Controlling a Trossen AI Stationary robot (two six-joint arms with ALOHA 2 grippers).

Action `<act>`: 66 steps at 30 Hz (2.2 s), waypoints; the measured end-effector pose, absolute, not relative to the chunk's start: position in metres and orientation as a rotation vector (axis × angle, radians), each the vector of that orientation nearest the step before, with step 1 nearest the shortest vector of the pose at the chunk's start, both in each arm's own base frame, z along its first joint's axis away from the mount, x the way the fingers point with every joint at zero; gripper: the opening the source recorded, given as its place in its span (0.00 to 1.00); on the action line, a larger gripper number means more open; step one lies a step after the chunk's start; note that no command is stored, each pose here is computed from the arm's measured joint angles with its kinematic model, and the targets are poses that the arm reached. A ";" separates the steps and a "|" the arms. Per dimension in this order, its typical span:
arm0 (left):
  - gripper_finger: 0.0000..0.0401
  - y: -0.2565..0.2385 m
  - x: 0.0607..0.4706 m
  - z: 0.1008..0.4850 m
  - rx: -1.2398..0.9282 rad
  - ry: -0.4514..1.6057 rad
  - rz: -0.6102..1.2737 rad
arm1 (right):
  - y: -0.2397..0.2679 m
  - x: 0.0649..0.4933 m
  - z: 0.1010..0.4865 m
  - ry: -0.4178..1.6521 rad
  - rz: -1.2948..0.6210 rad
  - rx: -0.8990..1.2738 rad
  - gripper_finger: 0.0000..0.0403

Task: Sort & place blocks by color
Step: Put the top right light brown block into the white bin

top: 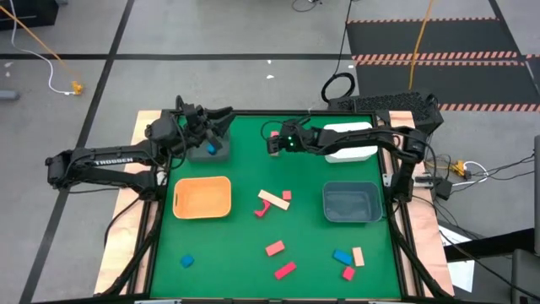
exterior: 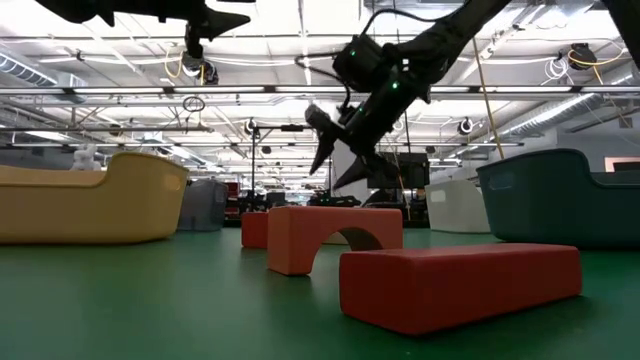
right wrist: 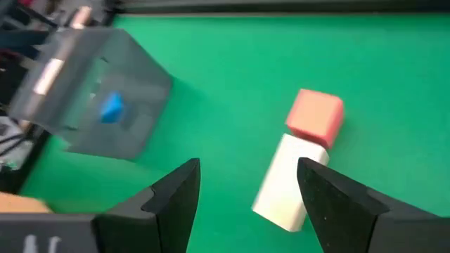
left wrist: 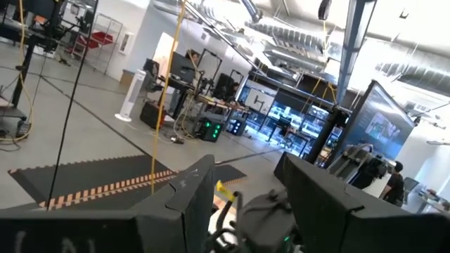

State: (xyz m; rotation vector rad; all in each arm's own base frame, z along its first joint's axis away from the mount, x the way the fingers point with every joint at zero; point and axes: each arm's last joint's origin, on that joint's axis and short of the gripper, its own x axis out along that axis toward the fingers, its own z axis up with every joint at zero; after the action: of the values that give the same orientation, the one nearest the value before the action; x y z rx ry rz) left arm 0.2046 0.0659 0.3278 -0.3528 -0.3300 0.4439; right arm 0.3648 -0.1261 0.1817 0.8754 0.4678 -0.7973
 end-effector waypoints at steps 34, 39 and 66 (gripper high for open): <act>0.43 0.066 0.207 0.316 -0.224 -0.165 0.427 | -0.132 0.376 0.150 0.370 -0.965 0.853 0.54; 0.43 0.066 0.207 0.316 -0.225 -0.165 0.427 | -0.126 0.380 0.143 0.375 -0.976 0.825 0.52; 0.43 0.066 0.207 0.311 -0.232 -0.118 0.433 | -0.117 0.388 0.136 0.403 -0.942 0.648 0.69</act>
State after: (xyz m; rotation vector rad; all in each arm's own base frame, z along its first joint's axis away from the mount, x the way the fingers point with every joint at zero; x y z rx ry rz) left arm 0.2075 0.0661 0.3114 -0.2317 -0.1185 0.4327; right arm 0.3876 -0.1165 0.1356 0.6478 0.4035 -0.9424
